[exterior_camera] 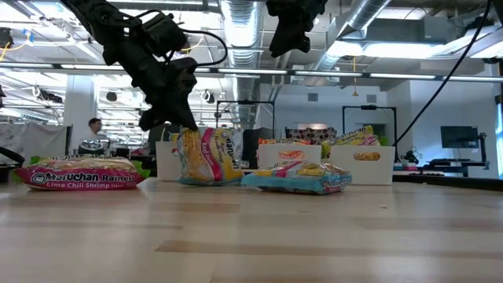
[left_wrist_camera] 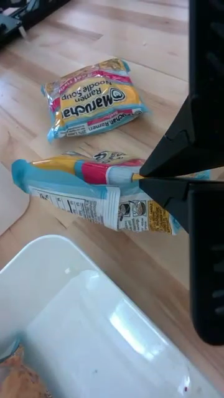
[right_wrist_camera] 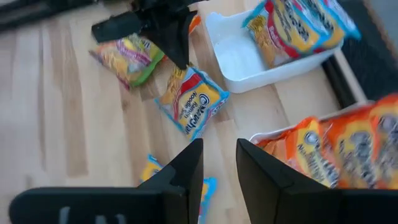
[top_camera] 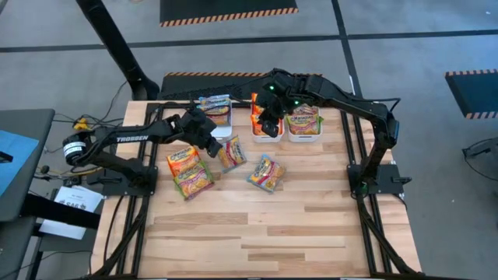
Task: Sort Maruchan noodles
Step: Put the blue noodle pack into the left white bin
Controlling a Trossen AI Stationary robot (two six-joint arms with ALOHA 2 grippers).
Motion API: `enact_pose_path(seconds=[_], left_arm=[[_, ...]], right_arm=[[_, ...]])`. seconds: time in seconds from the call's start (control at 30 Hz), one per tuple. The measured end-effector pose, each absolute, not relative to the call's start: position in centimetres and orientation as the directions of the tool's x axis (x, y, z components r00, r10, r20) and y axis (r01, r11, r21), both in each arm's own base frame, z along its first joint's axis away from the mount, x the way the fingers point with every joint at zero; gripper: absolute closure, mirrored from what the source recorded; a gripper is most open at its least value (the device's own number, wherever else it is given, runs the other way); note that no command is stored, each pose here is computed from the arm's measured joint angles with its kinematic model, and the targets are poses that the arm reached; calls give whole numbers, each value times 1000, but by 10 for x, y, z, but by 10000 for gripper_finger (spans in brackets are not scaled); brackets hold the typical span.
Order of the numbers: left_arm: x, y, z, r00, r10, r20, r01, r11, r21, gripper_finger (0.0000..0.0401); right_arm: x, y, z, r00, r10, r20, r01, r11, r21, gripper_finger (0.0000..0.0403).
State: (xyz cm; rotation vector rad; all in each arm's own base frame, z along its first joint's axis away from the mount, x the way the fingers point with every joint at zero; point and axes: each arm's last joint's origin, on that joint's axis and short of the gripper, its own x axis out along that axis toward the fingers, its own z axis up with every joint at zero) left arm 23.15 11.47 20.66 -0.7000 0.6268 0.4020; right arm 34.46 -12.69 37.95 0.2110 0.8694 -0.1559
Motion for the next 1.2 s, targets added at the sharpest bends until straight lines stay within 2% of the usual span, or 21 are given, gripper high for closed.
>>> enact_pose_path(seconds=[0.1,0.23,0.33,0.4,0.67,0.73,1.0,1.2], left_arm=[[232,115,207,748,130,-651,-531,706,-469,401],[232,114,207,748,127,-651,-528,708,-469,401],[231,115,206,747,126,-652,-528,709,-467,401],[231,114,206,747,124,-654,-527,709,-468,401],[231,114,206,751,107,-652,-516,711,-478,401],[231,114,206,753,102,-650,-512,711,-481,401],[231,114,206,752,101,-651,-512,711,-481,401],[231,114,206,752,101,-652,-513,711,-481,401]], right_arm=[[350,-129,374,632,-47,-774,122,992,39,284],[361,-133,369,658,-51,-751,81,997,3,284],[362,-137,358,628,-16,-778,82,996,45,284],[371,-137,357,661,0,-750,68,996,60,284],[378,-142,339,635,106,-766,25,987,157,284],[386,-142,336,655,106,-748,6,989,145,284],[395,-153,306,586,138,-798,-22,988,154,284],[408,-156,293,603,116,-790,-43,993,112,284]])
